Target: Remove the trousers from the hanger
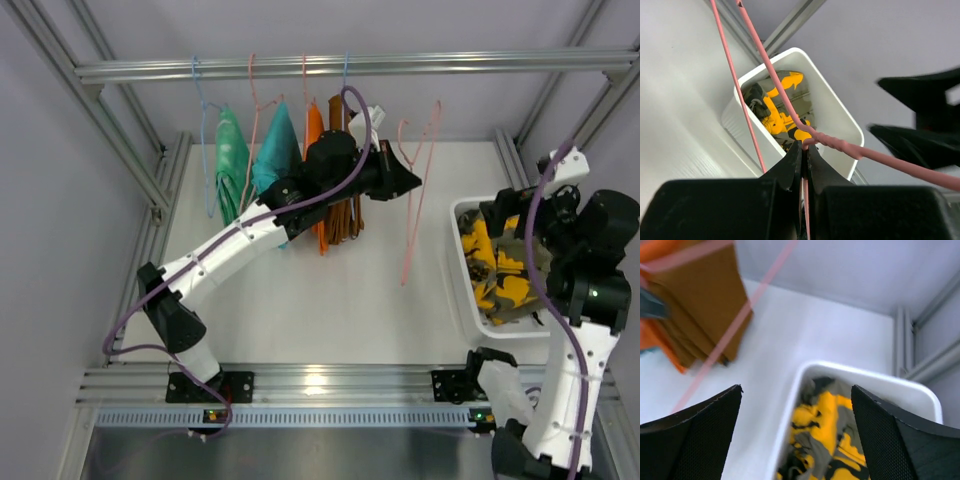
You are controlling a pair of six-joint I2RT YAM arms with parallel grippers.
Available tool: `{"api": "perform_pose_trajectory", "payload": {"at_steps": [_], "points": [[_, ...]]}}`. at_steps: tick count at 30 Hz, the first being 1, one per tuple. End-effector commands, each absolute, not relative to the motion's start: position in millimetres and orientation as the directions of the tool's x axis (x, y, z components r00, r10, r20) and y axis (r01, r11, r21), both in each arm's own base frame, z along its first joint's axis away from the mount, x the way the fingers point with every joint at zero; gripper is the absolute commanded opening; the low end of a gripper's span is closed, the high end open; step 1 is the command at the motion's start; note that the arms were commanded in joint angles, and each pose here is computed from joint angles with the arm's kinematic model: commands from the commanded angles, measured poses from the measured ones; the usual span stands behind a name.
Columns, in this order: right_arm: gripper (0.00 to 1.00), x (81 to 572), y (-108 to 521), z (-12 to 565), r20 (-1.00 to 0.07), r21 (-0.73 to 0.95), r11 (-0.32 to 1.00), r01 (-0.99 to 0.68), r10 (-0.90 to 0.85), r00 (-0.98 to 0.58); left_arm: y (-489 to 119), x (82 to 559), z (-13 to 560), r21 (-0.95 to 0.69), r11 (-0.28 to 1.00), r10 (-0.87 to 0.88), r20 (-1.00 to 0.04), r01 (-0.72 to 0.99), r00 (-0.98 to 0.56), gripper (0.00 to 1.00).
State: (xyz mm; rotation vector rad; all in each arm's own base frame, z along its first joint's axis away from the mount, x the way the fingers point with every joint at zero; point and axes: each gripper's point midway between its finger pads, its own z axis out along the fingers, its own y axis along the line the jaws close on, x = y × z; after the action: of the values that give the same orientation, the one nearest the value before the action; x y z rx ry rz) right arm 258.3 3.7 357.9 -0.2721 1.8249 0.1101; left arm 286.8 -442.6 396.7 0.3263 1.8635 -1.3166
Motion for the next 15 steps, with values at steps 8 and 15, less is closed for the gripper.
{"api": "perform_pose_trajectory", "payload": {"at_steps": [8,15], "points": [[0.74,219,96,382,-0.954,0.254,0.809,-0.529,0.121,-0.273,-459,280,414,-0.591,0.628,-0.332,-0.792,0.506,-0.513,0.0],[0.73,225,126,371,-0.955,0.228,0.779,-0.585,0.061,-0.291,-471,282,421,-0.618,0.617,-0.364,-0.773,0.487,-0.52,0.0]]}}
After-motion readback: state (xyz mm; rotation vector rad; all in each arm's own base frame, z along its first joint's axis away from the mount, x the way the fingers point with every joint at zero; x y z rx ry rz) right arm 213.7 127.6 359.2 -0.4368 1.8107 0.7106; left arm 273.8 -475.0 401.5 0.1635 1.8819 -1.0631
